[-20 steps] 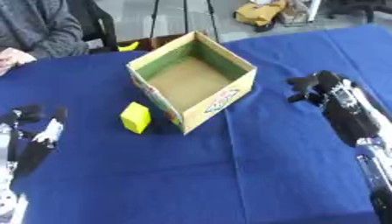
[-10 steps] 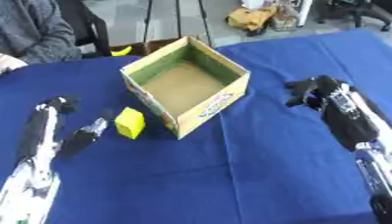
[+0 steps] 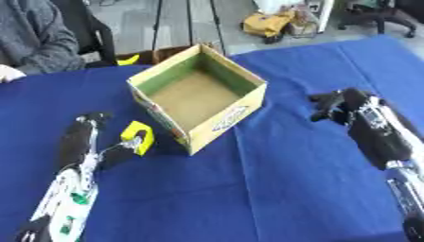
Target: Pick up objects on the table and place them in the box.
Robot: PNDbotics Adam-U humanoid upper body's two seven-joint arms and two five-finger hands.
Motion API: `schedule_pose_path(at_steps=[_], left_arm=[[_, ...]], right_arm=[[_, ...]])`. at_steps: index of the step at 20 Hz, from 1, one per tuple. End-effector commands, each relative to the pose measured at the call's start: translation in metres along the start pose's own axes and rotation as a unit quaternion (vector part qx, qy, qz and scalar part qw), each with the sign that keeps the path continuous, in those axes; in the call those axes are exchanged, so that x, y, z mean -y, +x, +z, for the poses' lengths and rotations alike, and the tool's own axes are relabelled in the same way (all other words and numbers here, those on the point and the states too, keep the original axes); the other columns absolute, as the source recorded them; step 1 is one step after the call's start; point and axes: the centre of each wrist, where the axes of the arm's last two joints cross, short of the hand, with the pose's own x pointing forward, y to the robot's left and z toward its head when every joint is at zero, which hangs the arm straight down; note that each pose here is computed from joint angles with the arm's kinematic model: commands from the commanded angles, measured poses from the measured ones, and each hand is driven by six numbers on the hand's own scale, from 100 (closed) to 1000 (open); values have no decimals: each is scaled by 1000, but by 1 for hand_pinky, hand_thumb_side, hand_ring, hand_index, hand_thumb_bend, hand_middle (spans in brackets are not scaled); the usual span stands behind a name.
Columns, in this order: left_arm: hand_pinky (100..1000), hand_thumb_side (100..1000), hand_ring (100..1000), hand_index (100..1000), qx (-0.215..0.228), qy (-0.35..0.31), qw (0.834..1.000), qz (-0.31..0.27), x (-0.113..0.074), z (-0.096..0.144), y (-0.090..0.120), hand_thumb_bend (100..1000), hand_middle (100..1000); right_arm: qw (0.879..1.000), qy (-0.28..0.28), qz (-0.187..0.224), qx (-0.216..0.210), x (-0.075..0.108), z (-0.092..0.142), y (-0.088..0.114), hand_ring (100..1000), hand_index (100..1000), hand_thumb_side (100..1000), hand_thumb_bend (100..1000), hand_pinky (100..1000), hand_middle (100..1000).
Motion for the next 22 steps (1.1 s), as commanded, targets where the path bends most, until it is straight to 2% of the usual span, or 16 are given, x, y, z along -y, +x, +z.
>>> schedule_pose_path(at_steps=[1,9,12,15,19,20,22], left_arm=[[519,530,634,751,13,-5,1000,-12,-4,-4,6,621,560],[506,554,615,734,19,-27,999,-22,5,-3,7,652,539],[499,546,604,715,19,-30,999,-27,8,-3,7,632,529],[493,485,592,682,17,-34,999,-29,12,-3,7,511,517],[472,350,564,633,10,-29,999,-25,14,-3,6,237,488],[466,319,555,619,8,-27,999,-23,14,-3,6,131,478],[457,296,544,602,3,-21,1000,-17,14,-4,5,100,465]], right_arm=[[1000,8,10,13,2,-4,9,835,570,698,225,649,560],[1000,9,12,14,1,-4,9,835,569,699,222,649,560],[1000,10,13,14,1,-4,9,835,570,699,221,649,560],[1000,10,13,14,1,-4,9,835,570,699,221,649,560],[1000,10,14,13,1,-4,8,835,569,700,220,649,560],[1000,10,14,13,1,-4,8,835,569,700,219,649,560],[1000,10,14,13,1,-4,8,835,570,700,219,649,560]])
